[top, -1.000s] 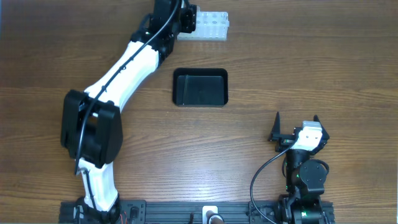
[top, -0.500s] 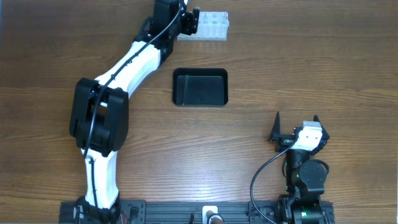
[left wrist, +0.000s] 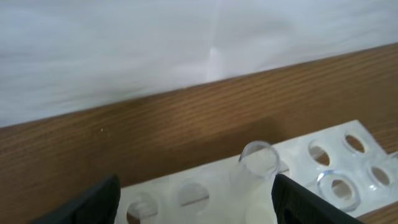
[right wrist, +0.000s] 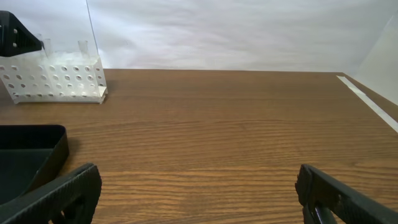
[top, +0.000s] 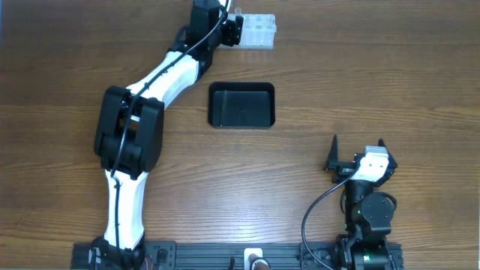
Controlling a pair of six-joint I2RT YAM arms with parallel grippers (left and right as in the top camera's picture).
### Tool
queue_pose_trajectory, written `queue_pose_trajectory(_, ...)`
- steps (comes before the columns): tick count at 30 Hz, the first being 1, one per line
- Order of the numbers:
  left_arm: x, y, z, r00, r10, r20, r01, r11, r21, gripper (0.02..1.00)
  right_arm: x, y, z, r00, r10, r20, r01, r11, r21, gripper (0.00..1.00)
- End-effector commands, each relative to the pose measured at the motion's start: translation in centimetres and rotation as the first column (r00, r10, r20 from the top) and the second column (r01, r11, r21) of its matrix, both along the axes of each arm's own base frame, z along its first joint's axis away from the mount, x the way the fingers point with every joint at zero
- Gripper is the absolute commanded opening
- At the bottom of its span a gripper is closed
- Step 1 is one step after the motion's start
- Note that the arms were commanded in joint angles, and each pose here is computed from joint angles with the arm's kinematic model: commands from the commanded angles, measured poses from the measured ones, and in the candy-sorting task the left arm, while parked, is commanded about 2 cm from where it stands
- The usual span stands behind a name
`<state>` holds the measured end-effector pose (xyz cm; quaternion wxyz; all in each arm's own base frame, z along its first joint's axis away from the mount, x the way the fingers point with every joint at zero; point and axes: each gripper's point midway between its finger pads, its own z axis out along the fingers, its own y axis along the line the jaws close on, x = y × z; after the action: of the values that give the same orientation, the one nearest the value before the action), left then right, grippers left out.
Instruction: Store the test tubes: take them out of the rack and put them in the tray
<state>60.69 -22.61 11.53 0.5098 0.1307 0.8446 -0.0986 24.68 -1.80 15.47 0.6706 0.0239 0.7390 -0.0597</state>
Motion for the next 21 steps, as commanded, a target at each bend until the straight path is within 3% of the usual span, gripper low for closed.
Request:
queue_pose_trajectory(1, 0.88, -0.49, 0.36, 0.999, -0.027, 0.038, 0.027, 1.0, -0.013, 0.779, 0.0, -0.08, -0.33, 1.0, -0.001, -0.005, 0.001, 1.0, -0.004, 0.993)
queue_pose_trajectory(13, 1.35, -1.34, -0.19, 0.996, -0.054, 0.072, 0.057, 0.998, -0.038, 0.735, 0.0, -0.08, -0.33, 1.0, -0.001, -0.005, 0.001, 1.0, -0.004, 0.993)
queue_pose_trajectory(21, 1.37, -1.38, -0.11, 0.996, -0.055, 0.075, 0.058, 0.998, -0.039, 0.627, 0.0, -0.08, -0.33, 1.0, -0.001, -0.005, 0.001, 1.0, -0.004, 0.993)
